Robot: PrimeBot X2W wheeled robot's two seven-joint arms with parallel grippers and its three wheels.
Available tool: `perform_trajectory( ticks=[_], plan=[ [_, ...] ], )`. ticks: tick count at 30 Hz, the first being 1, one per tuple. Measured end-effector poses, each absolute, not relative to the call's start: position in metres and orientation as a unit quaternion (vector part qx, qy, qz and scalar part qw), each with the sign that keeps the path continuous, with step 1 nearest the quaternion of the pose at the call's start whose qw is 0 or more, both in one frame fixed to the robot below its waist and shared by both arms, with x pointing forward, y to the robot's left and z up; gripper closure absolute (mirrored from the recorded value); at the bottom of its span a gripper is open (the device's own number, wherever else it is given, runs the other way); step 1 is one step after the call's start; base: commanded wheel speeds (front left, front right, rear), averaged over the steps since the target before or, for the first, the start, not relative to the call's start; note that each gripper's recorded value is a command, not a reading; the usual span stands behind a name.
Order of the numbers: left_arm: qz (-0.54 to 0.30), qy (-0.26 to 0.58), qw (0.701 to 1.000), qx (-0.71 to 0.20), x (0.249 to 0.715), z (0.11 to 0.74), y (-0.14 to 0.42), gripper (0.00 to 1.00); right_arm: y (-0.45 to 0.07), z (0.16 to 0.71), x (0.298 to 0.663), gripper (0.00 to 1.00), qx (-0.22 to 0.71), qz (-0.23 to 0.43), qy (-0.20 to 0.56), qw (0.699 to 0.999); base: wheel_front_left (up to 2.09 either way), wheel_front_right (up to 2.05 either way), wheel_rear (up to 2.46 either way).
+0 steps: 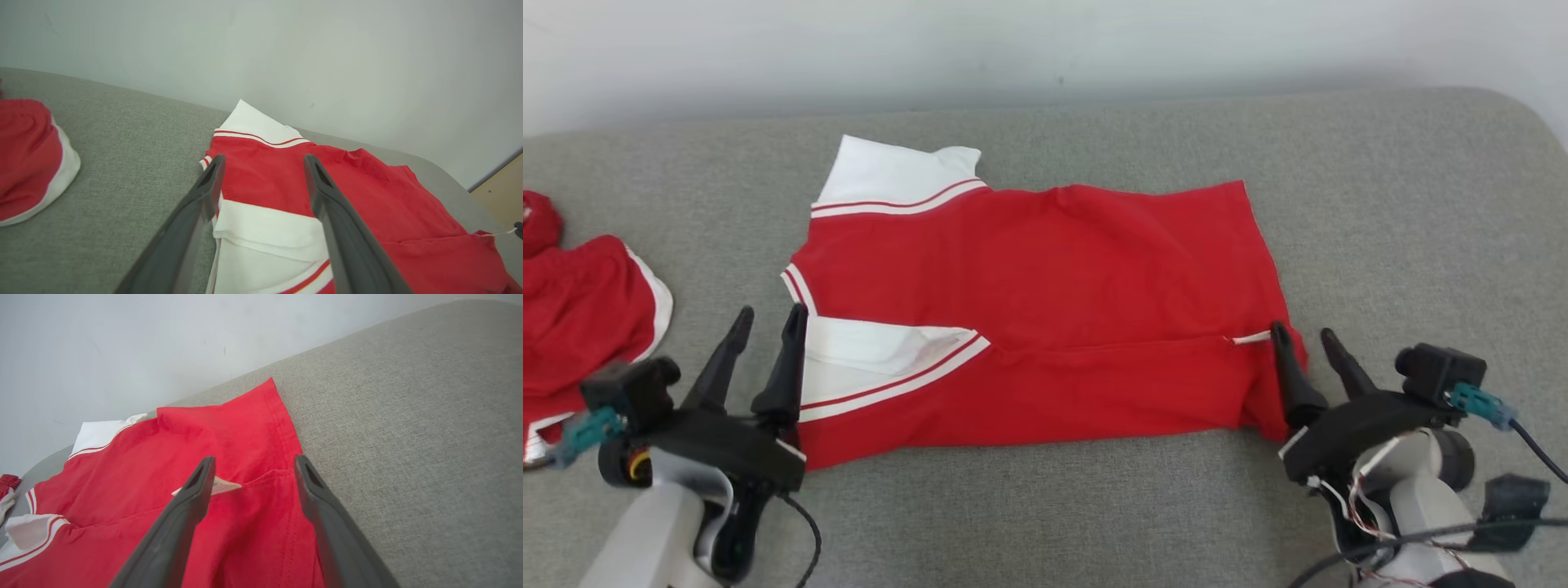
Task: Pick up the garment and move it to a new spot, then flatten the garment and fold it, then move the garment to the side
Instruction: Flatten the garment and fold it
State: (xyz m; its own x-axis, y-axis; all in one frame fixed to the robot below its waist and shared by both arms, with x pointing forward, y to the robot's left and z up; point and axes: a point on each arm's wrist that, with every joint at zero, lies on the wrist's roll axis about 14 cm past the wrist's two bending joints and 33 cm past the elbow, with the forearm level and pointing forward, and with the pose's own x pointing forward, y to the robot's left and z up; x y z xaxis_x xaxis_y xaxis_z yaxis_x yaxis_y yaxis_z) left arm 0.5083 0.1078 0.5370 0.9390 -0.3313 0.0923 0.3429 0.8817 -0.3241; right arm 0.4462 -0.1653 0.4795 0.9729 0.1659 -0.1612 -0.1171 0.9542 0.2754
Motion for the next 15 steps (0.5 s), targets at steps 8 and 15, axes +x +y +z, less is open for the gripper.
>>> perform_trajectory(
  ticks=[8, 15],
  plan=[
    [-0.15, -0.017, 0.973, -0.176, 0.481, 0.526, 0.122, 0.0, -0.169, 0.478, 0.426, 0.0, 0.1, 0.076, 0.078, 0.989, 0.0, 0.0, 0.0],
    [-0.136, -0.001, 0.974, -0.183, 0.464, 0.508, 0.125, 0.0, -0.168, 0.464, 0.414, 0.0, 0.087, 0.074, 0.1, 0.988, 0.0, 0.0, 0.0]
  ],
)
